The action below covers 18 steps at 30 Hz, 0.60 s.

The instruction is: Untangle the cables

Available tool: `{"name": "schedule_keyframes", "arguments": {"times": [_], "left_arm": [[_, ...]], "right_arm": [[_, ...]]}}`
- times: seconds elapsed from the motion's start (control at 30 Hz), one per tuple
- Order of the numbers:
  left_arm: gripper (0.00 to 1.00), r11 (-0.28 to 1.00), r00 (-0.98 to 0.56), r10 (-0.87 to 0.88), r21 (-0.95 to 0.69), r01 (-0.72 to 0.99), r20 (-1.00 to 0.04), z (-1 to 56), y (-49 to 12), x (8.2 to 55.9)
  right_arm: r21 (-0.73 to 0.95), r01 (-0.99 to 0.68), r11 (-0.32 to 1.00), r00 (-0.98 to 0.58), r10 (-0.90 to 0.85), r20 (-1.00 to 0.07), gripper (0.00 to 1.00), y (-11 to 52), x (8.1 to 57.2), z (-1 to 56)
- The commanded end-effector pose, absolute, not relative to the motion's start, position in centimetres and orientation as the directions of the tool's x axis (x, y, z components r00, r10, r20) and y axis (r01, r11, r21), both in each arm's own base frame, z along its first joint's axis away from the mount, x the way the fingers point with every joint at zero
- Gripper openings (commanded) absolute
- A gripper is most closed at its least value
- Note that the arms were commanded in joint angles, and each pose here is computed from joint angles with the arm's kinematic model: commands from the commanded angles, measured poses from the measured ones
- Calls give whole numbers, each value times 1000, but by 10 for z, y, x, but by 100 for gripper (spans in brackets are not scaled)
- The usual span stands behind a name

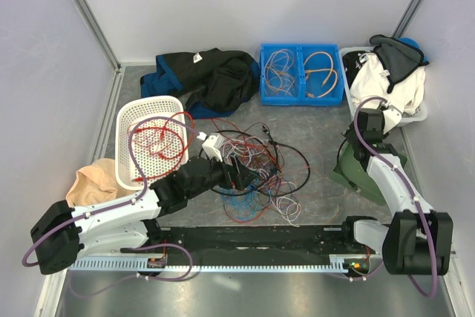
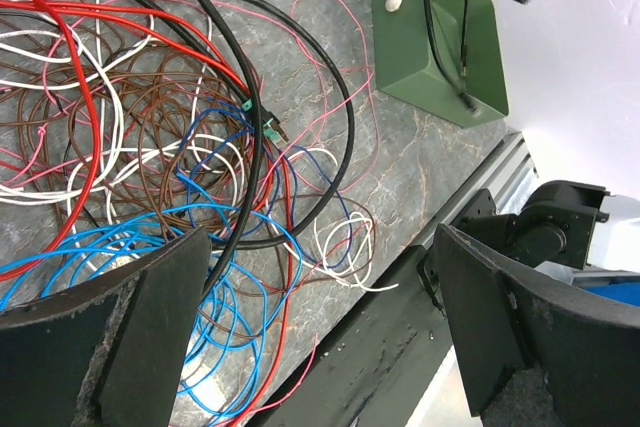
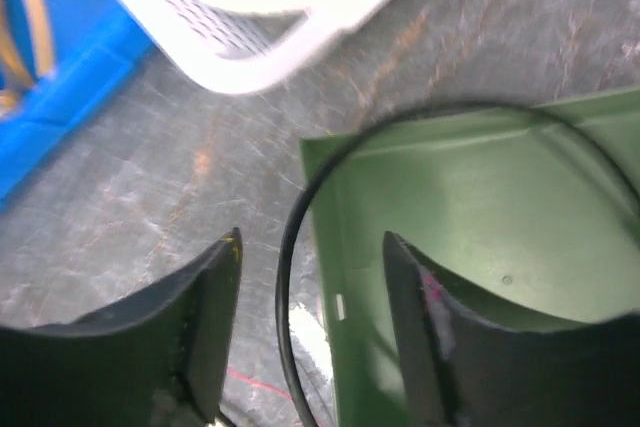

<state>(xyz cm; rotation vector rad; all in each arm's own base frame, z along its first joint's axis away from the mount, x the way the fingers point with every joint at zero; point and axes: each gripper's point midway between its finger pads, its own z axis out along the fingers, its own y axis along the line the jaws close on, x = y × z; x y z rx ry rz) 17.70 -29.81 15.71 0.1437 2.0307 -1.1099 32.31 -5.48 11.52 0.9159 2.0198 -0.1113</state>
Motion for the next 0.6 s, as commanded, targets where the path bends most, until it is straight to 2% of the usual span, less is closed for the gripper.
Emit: {"name": "schedule_keyframes", "arguments": {"times": [0.0,0.1,0.33,0.43,0.57], "left_arm": [[100,594,-657,-305,-677,434,-689,173,-302,183],[100,600,-654,-302,-671,435,-694,174,-302,184],[100,626,-632,-307,-652,429,-711,178,-297,189],[100,628,-642,-306,-656,419,-703,175,-298,189],[100,624,-677,-288,-669,403,-677,165,-304,186]], "right_arm": [[337,603,723,-212,553,-806,70,-55,327,160],[357,582,731,-197,552,-810,73,-49,323,175],[424,419,802,-223,544,-809,73,2,308,200],[428,345,835,-313,532,-786,70,31,305,183],[332,385,861,-403,480,-779,71,33,302,141]]}}
